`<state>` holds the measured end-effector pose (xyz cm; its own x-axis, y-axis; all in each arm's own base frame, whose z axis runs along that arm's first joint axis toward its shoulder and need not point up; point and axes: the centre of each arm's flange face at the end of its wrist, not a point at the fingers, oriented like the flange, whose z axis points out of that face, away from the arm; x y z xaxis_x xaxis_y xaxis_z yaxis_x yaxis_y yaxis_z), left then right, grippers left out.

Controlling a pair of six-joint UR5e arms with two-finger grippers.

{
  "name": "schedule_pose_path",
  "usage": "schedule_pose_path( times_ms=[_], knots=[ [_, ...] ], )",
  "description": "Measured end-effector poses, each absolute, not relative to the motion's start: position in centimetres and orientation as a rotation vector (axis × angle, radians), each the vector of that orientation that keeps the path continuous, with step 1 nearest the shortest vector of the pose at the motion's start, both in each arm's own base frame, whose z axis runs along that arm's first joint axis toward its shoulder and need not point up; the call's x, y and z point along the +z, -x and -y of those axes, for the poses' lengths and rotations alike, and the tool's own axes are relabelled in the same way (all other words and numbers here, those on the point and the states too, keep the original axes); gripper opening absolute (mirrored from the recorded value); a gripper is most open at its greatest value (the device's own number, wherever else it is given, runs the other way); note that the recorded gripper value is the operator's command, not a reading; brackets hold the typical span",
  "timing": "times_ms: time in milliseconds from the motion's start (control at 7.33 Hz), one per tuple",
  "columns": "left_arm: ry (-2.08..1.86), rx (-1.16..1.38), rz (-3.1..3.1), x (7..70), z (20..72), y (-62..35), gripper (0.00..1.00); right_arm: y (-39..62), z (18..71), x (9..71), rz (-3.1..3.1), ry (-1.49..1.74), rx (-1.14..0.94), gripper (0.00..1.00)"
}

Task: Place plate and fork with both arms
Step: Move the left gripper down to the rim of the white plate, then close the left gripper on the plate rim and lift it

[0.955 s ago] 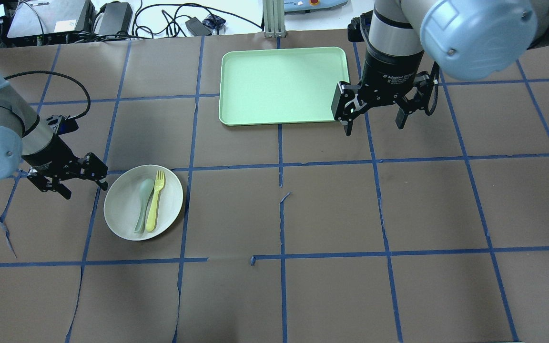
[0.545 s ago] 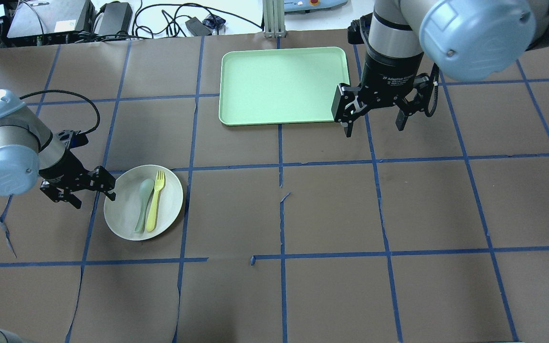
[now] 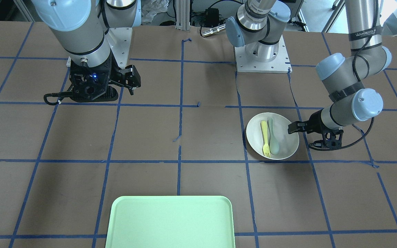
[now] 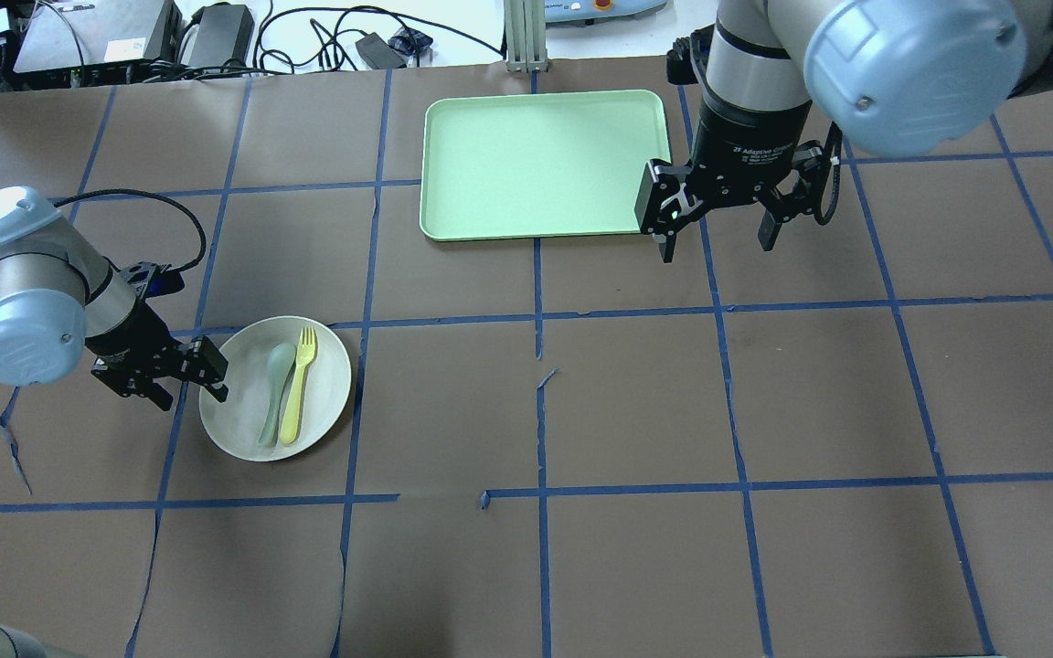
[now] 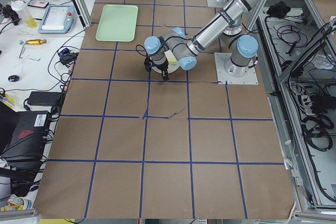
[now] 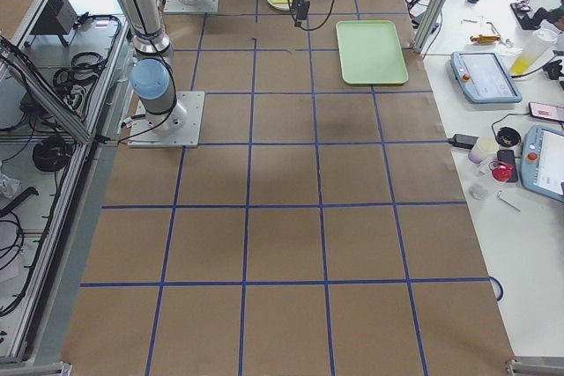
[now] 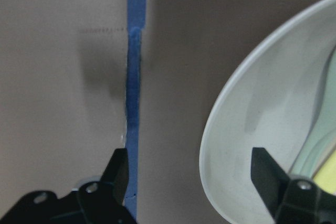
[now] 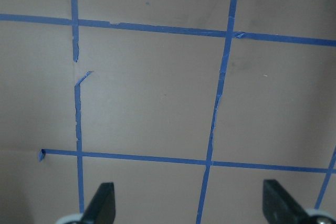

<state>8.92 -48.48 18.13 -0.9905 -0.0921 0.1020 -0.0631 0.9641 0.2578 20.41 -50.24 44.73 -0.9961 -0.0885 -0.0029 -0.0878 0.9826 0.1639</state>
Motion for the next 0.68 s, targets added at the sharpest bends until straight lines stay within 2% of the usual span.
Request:
schedule_pose_path(
  times_ms=[136,273,409,545,682],
  knots=[
    [-0.115,-0.384,2.989,17.98,48.52,-8.74,0.52,-20.41,50.26,44.70,3.123,-0.137,-0.258,1.00],
    [-0.114,-0.375,2.971,17.82,48.60,-8.52,0.37,-20.40,50.27,44.68,3.123,-0.136,-0.259,1.00],
    [-0.113,-0.374,2.959,17.59,48.66,-8.34,0.09,-20.40,50.28,44.67,3.123,-0.136,-0.258,1.00],
    [-0.110,-0.375,2.953,17.41,48.72,-8.24,0.00,-20.40,50.29,44.68,3.122,-0.136,-0.257,1.00],
    [-0.106,-0.375,2.952,17.38,48.79,-8.24,0.00,-20.39,50.30,44.68,3.122,-0.137,-0.257,1.00]
  ],
)
